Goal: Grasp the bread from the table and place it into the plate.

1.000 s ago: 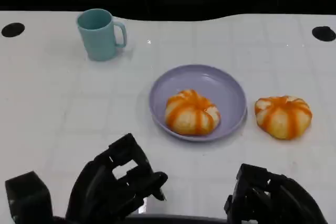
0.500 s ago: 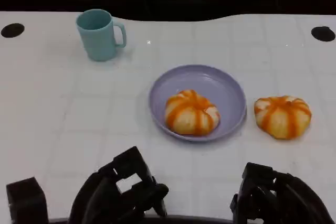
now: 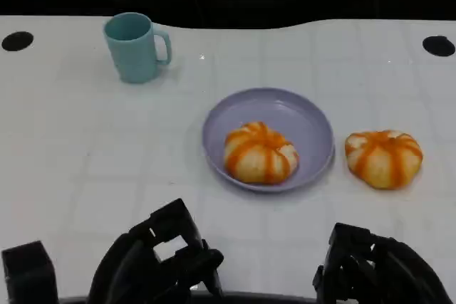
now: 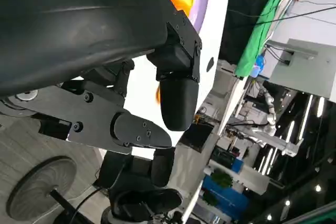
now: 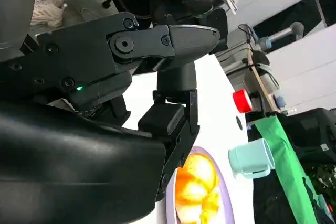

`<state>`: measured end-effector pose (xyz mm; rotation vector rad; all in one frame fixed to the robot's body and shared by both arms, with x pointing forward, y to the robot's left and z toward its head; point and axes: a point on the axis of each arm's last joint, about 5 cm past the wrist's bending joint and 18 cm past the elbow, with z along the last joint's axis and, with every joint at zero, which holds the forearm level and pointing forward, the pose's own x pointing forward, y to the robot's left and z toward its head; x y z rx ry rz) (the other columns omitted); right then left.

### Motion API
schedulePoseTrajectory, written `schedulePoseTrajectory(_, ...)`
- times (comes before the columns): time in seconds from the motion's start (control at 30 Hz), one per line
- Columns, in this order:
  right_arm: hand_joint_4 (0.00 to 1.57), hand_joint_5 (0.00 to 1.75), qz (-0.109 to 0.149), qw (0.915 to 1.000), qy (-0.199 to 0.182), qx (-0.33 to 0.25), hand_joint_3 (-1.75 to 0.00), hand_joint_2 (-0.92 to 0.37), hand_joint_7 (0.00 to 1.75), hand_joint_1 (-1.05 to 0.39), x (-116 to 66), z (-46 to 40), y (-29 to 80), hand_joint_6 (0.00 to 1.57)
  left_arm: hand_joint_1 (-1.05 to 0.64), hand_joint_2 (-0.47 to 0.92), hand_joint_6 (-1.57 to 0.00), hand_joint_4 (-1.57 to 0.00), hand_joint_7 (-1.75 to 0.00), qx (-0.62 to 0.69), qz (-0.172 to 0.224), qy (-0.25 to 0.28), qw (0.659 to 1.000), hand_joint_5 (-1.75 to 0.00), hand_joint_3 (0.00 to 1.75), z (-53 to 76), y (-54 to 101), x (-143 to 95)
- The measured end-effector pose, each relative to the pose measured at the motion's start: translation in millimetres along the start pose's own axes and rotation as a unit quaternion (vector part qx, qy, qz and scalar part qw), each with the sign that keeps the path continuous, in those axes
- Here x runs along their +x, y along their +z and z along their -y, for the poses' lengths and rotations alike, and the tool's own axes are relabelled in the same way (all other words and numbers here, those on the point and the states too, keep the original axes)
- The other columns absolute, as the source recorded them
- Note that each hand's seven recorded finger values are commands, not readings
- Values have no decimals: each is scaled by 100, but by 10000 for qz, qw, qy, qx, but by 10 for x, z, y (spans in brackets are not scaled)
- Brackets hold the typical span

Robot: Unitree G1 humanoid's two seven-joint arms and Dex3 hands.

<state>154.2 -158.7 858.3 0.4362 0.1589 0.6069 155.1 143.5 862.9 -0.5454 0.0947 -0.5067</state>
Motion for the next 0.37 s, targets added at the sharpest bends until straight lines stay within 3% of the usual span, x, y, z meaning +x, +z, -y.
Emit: schedulePoseTrajectory(0.37,84,162,8,10000,7,24,-27,-92,136,-70,18,1,-5,76,-18,80,-57,-73,-175,13,-39,-41,10000,-175,21,-52,-3,9)
